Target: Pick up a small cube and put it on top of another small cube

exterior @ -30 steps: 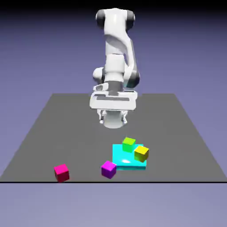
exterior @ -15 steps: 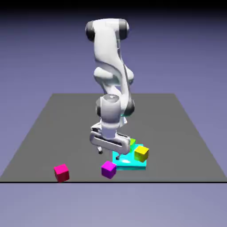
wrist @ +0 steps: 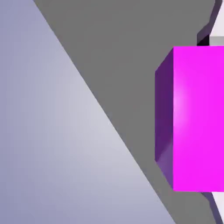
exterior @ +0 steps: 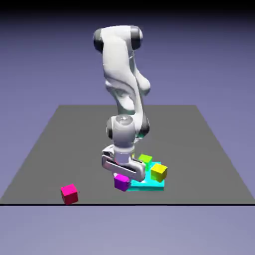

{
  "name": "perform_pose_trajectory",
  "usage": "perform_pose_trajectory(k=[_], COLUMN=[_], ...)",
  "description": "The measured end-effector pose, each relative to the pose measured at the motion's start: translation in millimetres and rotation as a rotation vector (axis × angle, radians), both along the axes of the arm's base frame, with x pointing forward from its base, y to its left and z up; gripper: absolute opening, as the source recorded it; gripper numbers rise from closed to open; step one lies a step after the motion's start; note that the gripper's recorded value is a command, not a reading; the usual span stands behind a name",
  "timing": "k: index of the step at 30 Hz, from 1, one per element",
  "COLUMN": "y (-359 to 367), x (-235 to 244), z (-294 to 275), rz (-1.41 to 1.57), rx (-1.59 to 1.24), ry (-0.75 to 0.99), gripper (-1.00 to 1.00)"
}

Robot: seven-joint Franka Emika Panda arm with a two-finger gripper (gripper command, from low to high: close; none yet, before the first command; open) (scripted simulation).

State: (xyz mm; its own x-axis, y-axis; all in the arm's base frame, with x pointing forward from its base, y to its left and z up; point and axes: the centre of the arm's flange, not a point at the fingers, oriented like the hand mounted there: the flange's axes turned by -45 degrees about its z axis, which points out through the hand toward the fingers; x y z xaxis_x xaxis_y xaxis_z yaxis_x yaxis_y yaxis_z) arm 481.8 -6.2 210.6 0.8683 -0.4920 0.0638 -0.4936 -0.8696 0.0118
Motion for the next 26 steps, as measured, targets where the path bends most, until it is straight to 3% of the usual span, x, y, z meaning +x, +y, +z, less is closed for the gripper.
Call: perform_pose_trajectory(k=[16,23,24,26], y=[87,87,87,87], x=[-119,-116,-116,-116], z=[98,32,28,28], rz=[0.499,0.499,0.499,0.499], rx=[0.013,0.011,0.012,0.012], ry=[-0.001,-0.001,-0.001,0.0], gripper=[-1.0,-1.0,1.0,1.0])
